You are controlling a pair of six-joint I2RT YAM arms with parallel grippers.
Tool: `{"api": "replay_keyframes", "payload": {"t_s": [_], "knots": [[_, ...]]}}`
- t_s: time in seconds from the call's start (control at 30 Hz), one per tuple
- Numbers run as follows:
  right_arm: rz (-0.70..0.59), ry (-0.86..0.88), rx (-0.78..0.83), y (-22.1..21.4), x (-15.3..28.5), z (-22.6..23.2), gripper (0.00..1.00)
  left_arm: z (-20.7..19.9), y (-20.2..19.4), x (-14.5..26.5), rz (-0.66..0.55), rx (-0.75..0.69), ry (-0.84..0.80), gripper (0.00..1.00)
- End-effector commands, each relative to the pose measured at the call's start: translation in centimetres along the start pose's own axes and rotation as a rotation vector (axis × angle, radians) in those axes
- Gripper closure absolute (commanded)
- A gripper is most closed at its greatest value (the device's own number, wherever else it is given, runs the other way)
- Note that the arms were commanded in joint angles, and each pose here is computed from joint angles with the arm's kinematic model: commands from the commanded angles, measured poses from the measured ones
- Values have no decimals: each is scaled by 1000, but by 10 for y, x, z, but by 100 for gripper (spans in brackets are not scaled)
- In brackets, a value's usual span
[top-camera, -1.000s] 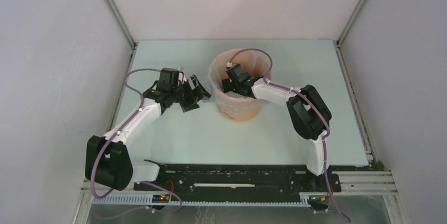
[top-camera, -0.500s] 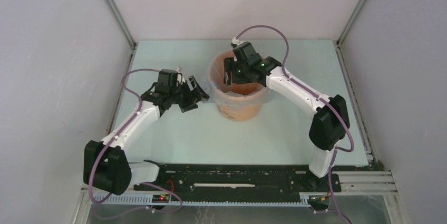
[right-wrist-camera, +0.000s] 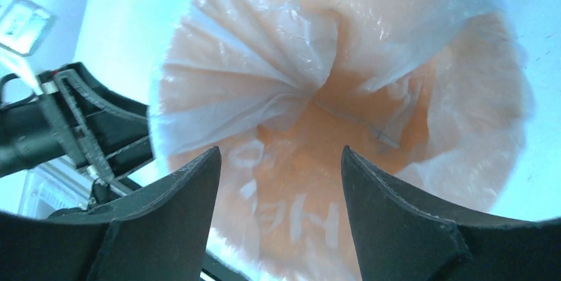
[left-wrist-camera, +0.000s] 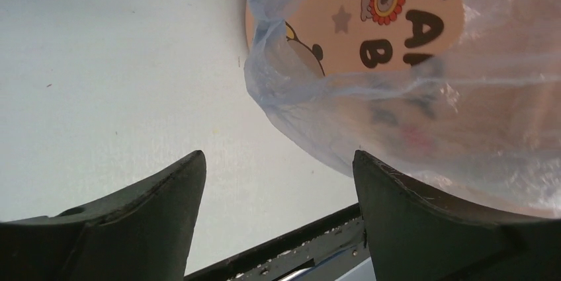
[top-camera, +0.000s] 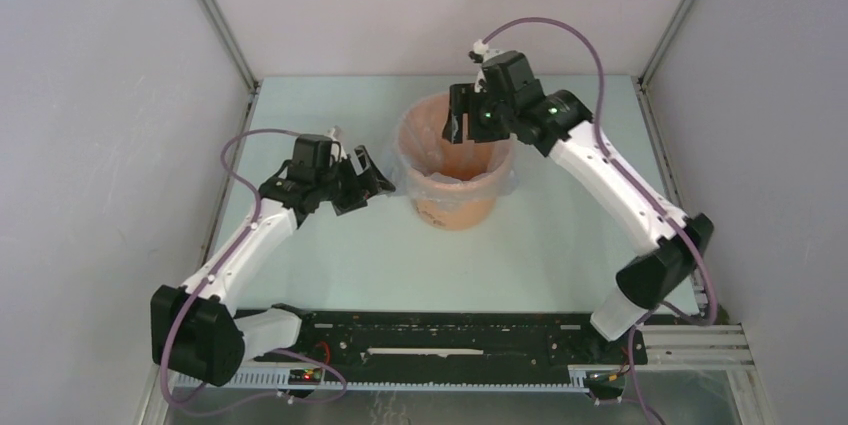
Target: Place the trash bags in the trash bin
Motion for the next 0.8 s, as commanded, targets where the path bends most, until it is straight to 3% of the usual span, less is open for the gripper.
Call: {"api": "replay_keyframes", "payload": {"t_s": [0.0, 0.2, 0.5, 0.77], "knots": [[-30, 15, 33, -2, 33, -2, 25, -6, 3, 20, -52, -68, -2, 13], [34, 21, 18, -18, -17, 0, 42, -6, 2, 20, -50, -50, -7, 14], [175, -77, 10, -64, -131, -23, 45, -21, 11, 1, 1, 15, -64, 16], [221, -101, 22, -117, -193, -48, 43, -23, 11, -6, 29, 28, -69, 16]]}}
Point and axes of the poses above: each gripper's point midway between its finger pads, its own x axis back along the fingers, its own z axis along the line the jaws close on, y = z × x, the point moved 5 cm from there along x, back along the fingers
